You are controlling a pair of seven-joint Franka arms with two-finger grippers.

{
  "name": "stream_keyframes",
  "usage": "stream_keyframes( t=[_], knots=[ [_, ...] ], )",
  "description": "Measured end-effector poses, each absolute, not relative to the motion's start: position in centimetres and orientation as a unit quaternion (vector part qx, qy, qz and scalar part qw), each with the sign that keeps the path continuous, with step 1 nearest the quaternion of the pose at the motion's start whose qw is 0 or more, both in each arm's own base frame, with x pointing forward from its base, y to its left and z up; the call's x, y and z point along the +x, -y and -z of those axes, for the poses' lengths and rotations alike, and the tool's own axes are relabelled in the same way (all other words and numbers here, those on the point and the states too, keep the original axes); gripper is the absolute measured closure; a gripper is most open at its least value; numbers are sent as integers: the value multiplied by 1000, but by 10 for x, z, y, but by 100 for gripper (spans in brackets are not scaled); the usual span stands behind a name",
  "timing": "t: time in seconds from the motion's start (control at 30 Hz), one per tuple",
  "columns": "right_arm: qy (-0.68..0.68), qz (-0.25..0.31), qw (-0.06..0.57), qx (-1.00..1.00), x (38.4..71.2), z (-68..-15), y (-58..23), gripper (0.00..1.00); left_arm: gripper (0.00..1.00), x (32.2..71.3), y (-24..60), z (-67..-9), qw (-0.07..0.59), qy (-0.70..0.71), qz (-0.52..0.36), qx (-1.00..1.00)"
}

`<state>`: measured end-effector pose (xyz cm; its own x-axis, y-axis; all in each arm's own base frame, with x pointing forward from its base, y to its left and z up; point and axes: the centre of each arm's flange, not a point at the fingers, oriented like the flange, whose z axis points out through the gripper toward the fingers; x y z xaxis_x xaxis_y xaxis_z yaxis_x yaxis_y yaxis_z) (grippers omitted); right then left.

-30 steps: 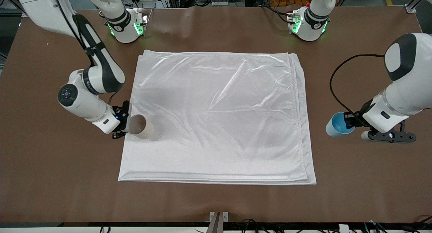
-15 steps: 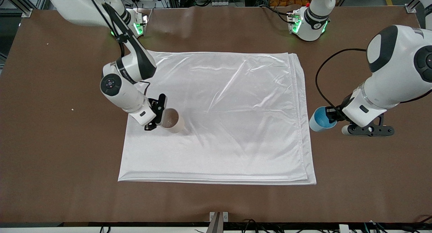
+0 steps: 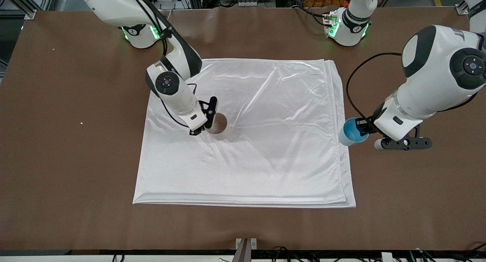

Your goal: Place blue cup into white mug on cloth

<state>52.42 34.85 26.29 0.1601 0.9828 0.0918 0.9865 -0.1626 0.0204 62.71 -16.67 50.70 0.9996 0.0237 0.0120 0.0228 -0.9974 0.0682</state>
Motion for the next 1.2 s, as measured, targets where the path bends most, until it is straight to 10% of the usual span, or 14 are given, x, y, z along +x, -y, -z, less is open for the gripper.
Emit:
stream_keyframes(
  t=[0.97, 1.2],
  knots=[
    [610, 7, -15, -792, 500, -223, -410, 80, 95, 612, 223, -497, 35, -7, 6, 999],
    [607, 6, -15, -795, 495, -223, -415, 56, 95, 610, 230, -494, 35, -33, 9, 999]
  ],
)
